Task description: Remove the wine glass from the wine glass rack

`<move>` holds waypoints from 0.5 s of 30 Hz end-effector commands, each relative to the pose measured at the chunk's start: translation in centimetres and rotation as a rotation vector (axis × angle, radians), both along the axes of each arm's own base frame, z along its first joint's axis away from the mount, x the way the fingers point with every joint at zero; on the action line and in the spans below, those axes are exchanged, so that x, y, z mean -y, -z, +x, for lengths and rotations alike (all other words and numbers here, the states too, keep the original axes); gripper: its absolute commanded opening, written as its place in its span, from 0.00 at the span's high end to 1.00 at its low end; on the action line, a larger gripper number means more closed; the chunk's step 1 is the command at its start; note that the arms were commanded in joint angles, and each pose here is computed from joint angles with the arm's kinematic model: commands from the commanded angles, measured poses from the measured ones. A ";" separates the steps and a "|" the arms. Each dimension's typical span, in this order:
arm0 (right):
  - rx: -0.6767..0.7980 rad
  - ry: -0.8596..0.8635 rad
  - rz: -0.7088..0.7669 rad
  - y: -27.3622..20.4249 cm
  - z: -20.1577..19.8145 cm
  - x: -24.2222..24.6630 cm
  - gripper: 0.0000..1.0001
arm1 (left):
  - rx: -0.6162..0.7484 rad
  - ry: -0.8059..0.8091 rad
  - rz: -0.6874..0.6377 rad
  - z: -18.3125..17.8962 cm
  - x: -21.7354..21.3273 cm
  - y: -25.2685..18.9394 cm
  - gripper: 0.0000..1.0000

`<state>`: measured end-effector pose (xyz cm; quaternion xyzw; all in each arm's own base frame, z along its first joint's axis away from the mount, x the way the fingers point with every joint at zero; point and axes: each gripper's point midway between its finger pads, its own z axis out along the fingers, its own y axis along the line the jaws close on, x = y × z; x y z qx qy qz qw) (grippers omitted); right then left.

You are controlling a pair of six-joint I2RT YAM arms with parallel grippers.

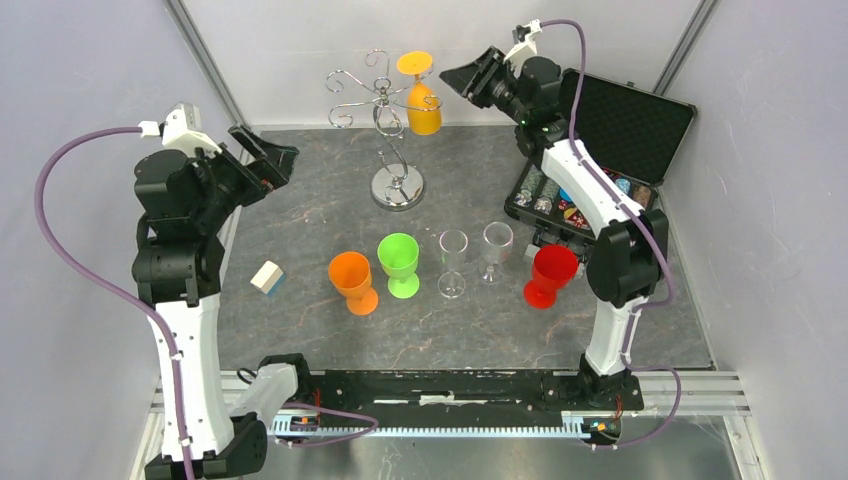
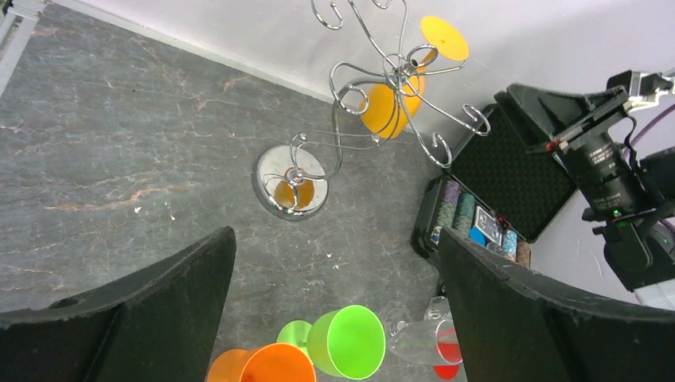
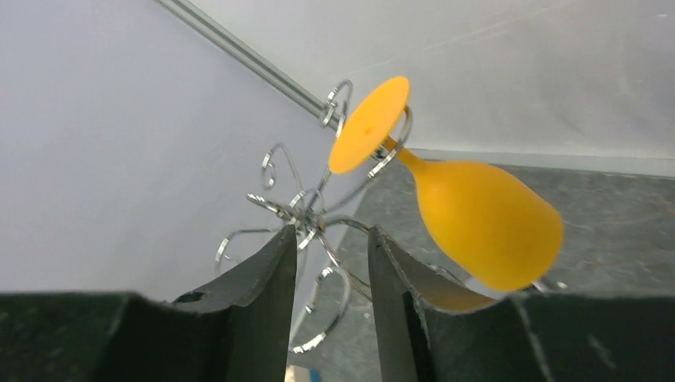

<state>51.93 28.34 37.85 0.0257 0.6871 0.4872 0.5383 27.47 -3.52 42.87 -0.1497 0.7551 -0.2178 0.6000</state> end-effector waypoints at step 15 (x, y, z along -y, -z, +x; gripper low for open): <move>0.080 0.063 0.228 -5.7 1.2 -0.7 0.59 | 0.155 0.340 -0.297 2.8 6.4 -4.9 0.11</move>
